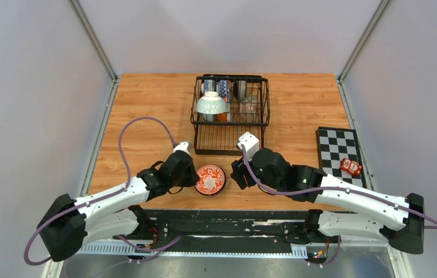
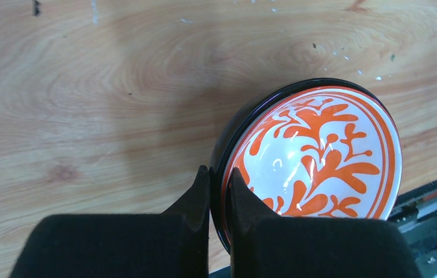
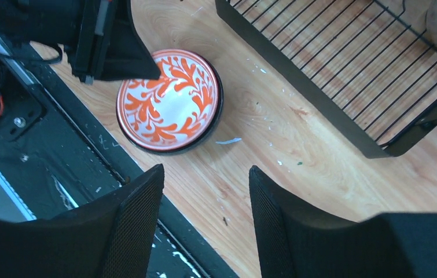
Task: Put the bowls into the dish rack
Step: Pick up the bowl from the center of the board.
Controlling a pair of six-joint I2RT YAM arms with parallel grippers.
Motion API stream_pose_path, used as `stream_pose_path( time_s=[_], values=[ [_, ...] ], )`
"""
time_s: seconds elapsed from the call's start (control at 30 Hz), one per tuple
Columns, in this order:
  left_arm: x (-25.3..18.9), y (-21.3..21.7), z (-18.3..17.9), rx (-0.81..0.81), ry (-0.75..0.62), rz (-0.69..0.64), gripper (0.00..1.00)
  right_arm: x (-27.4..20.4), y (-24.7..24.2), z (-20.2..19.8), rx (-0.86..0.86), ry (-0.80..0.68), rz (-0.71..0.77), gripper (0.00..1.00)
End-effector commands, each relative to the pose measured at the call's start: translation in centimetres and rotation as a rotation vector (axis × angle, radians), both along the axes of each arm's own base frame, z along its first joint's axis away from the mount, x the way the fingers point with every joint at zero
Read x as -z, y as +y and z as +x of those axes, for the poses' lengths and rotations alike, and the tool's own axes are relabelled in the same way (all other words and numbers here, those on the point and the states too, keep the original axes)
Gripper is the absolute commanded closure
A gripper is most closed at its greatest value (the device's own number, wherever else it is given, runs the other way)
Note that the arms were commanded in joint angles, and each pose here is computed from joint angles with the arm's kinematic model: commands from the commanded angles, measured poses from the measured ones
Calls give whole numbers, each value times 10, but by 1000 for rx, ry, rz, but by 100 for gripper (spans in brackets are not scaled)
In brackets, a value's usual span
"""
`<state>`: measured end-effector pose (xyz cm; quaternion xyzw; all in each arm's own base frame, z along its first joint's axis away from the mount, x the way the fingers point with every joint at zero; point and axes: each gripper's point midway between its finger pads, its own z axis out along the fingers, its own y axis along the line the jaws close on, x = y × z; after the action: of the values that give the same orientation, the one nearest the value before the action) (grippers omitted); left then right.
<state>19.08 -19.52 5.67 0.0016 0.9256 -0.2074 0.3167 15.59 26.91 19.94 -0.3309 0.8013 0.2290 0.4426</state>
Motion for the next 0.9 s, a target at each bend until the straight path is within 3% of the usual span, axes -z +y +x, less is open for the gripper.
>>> stream_pose_path(
  time_s=[0.0,0.33,0.87],
  values=[
    [-18,-30,-1,29,-38,-149,100,11,-1,-2,110,102,35,43],
    [-20,-45,-10,54,-49,-198,100,41,11,-9,174,257,-24,49],
    [-25,-47,-14,60,-72,-208,100,67,36,-12,204,377,-25,52]
  ],
)
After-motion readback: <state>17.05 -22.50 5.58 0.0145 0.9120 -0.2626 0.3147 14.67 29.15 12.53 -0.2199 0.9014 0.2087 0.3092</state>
